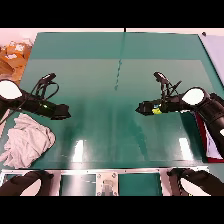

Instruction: Fold the shirts.

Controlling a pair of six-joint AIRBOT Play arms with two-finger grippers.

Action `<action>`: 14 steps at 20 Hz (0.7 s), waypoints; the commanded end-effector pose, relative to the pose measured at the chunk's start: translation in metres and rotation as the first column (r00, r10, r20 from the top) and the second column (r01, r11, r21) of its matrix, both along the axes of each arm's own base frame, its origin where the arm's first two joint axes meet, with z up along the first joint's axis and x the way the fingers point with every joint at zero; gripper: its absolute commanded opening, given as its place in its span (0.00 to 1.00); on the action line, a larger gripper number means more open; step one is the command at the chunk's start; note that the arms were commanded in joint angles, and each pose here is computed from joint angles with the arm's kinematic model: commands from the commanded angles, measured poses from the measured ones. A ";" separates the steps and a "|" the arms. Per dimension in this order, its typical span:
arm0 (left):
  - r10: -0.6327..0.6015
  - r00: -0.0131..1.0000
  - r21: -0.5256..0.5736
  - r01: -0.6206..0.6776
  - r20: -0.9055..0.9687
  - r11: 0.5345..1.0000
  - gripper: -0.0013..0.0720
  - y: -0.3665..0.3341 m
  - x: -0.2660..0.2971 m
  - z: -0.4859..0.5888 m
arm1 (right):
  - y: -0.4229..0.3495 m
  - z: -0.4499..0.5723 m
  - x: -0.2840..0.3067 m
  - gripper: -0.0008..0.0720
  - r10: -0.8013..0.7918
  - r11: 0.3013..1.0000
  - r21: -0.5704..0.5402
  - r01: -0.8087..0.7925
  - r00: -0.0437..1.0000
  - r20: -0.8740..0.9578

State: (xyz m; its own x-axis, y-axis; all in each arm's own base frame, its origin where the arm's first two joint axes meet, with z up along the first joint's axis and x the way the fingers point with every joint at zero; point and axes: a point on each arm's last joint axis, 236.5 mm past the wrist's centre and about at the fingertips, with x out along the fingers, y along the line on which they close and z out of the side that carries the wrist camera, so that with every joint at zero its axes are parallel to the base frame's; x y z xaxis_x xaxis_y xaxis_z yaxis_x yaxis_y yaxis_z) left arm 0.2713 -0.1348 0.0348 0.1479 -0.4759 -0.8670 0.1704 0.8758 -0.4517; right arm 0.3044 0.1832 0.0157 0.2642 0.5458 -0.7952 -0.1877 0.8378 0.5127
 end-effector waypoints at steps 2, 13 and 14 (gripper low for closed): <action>-0.004 1.000 0.079 0.004 0.009 0.997 0.04 0.017 0.001 -0.008 | 0.000 0.000 0.000 0.03 0.001 1.000 0.000 -0.001 1.000 0.001; 0.407 0.903 0.736 -0.182 -0.137 0.653 1.00 0.227 -0.080 -0.094 | 0.000 0.000 0.000 0.03 0.001 1.000 0.000 -0.001 1.000 0.001; 0.445 0.882 0.736 -0.195 -0.158 0.648 1.00 0.234 -0.091 -0.101 | 0.000 0.000 0.000 0.03 0.001 1.000 0.000 -0.001 1.000 0.001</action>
State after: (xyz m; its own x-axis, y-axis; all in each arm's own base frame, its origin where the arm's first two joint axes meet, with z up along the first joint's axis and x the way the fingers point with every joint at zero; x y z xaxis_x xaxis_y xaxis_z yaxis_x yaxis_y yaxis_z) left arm 0.2175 0.0605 -0.0482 -0.0370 0.2231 -0.9741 -0.1248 0.9661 0.2261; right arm 0.3047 0.1833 0.0157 0.2655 0.5455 -0.7950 -0.1881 0.8380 0.5122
